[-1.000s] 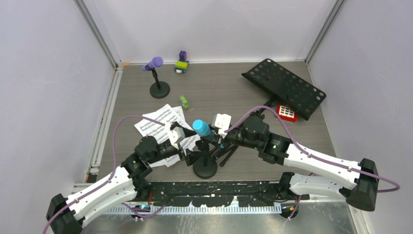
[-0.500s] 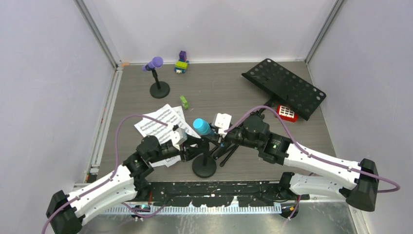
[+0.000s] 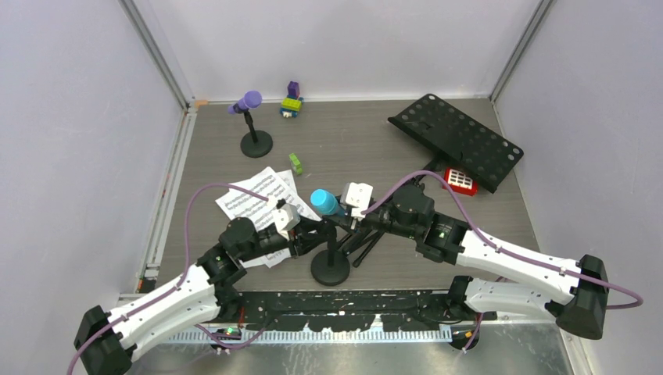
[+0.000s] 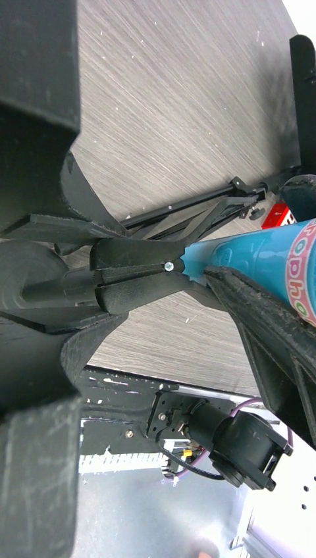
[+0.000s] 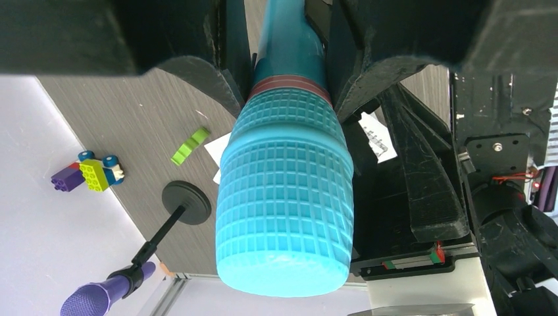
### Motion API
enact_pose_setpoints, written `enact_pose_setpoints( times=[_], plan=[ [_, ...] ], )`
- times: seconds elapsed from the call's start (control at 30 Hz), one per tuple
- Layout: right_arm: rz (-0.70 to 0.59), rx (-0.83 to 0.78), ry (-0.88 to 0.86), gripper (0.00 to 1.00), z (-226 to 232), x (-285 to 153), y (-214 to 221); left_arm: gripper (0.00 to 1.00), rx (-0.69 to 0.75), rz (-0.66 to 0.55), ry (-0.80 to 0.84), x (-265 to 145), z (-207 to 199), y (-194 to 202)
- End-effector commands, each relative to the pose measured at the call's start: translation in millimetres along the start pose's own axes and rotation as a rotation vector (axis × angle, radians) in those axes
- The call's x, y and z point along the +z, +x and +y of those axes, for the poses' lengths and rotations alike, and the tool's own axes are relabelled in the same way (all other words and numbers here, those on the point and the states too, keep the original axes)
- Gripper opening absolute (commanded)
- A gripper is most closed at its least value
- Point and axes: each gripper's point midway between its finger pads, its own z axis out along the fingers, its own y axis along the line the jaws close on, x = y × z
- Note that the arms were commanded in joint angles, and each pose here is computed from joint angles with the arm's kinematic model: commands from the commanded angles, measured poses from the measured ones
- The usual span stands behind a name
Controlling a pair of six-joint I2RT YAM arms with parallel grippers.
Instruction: Pack up the instrument practice props
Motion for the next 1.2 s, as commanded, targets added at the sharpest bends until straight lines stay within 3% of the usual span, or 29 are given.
enact_pose_setpoints(
  times=[0.0, 0.2, 0.33, 0.43, 0.53, 0.6, 0.67, 0.8, 0.87, 0.97, 1.17],
  plan=[
    [-0.150, -0.059, 0.050, 0.01, -17, -15, -62, 0.00, 0.007, -0.064, -0.053, -1, 8, -20],
    [-0.276, -0.056, 0.129, 0.01, -33, -48, -113, 0.00, 0.005, -0.050, -0.070, -3, 11, -14],
    [-0.329, 0.044, 0.252, 0.01, -55, -70, -135, 0.00, 0.001, -0.053, -0.078, -6, 11, -14],
    [-0.272, 0.197, 0.479, 0.01, -90, -89, -122, 0.00, -0.006, -0.071, -0.099, -11, 12, -21],
    [-0.143, 0.418, 0.794, 0.01, -125, -119, -83, 0.00, 0.005, -0.088, -0.125, -20, 13, -31],
    [-0.060, 0.488, 0.993, 0.01, -140, -141, -58, 0.00, 0.018, -0.103, -0.151, -28, 14, -38],
    [-0.003, 0.507, 1.083, 0.01, -143, -149, -38, 0.00, 0.030, -0.113, -0.177, -36, 16, -42],
    [0.122, 0.562, 1.121, 0.00, -148, -132, -3, 0.00, 0.044, -0.141, -0.204, -50, 16, -50],
    [0.184, 0.662, 1.064, 0.00, -160, -111, 23, 0.00, 0.041, -0.138, -0.207, -54, 15, -47],
    [0.214, 0.835, 0.971, 0.01, -181, -71, 54, 0.00, 0.015, -0.132, -0.202, -54, 13, -39],
    [0.264, 0.905, 0.940, 0.00, -225, -15, 93, 0.00, 0.005, -0.163, -0.178, -62, 5, -50]
  ],
)
